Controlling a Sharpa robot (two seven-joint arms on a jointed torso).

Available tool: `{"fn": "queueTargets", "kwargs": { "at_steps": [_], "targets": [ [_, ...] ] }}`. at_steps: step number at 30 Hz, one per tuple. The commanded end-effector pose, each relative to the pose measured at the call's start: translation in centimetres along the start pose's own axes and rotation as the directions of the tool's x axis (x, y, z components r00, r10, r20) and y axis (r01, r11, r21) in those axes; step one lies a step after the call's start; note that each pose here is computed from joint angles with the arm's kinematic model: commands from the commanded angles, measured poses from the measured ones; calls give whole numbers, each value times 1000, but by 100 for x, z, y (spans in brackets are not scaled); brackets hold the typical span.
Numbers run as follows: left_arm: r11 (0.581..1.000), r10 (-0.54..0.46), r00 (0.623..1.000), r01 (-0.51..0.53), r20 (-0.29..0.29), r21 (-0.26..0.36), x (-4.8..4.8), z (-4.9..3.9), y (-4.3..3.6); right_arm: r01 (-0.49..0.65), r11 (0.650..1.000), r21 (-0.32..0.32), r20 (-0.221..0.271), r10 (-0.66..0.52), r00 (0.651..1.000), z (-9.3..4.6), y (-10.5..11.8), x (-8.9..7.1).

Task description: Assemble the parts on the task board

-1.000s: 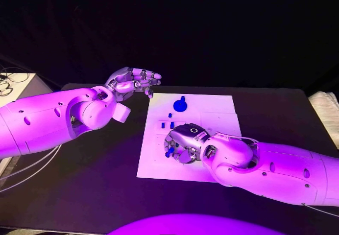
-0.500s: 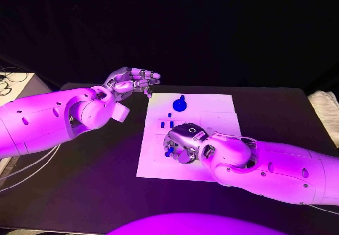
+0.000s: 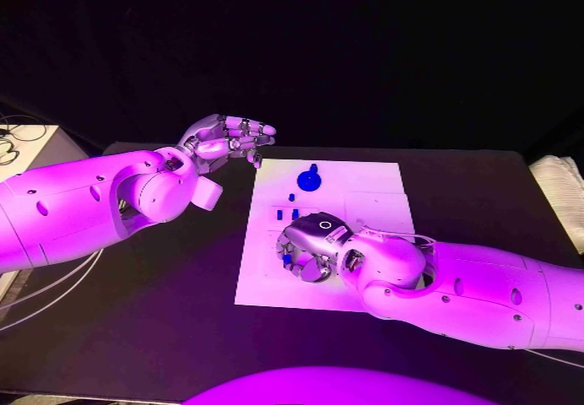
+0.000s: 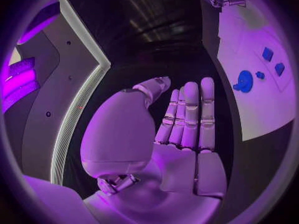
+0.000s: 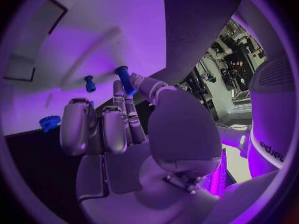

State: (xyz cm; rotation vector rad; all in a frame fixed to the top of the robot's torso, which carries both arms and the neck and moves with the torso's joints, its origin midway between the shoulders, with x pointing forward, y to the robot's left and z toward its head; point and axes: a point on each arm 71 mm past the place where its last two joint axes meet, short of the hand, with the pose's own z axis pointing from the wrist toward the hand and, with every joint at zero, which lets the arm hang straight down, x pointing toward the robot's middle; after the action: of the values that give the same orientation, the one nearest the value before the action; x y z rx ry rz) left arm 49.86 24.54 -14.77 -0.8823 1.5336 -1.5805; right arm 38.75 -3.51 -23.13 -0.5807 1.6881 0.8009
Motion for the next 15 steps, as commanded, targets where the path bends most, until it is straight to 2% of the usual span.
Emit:
{"fn": "queueTargets", "kwargs": {
  "at_steps": [1,15],
  "targets": [
    [1000,-10,1000,10,-11,5,17,2,-11,1,1000,-17,0,-1,1000,1,23,18],
    [1000,-10,1000,10,-12,1,9,-5,-9,-8,1000,-11,27,9,1000,-16,-13,4]
  ]
}}
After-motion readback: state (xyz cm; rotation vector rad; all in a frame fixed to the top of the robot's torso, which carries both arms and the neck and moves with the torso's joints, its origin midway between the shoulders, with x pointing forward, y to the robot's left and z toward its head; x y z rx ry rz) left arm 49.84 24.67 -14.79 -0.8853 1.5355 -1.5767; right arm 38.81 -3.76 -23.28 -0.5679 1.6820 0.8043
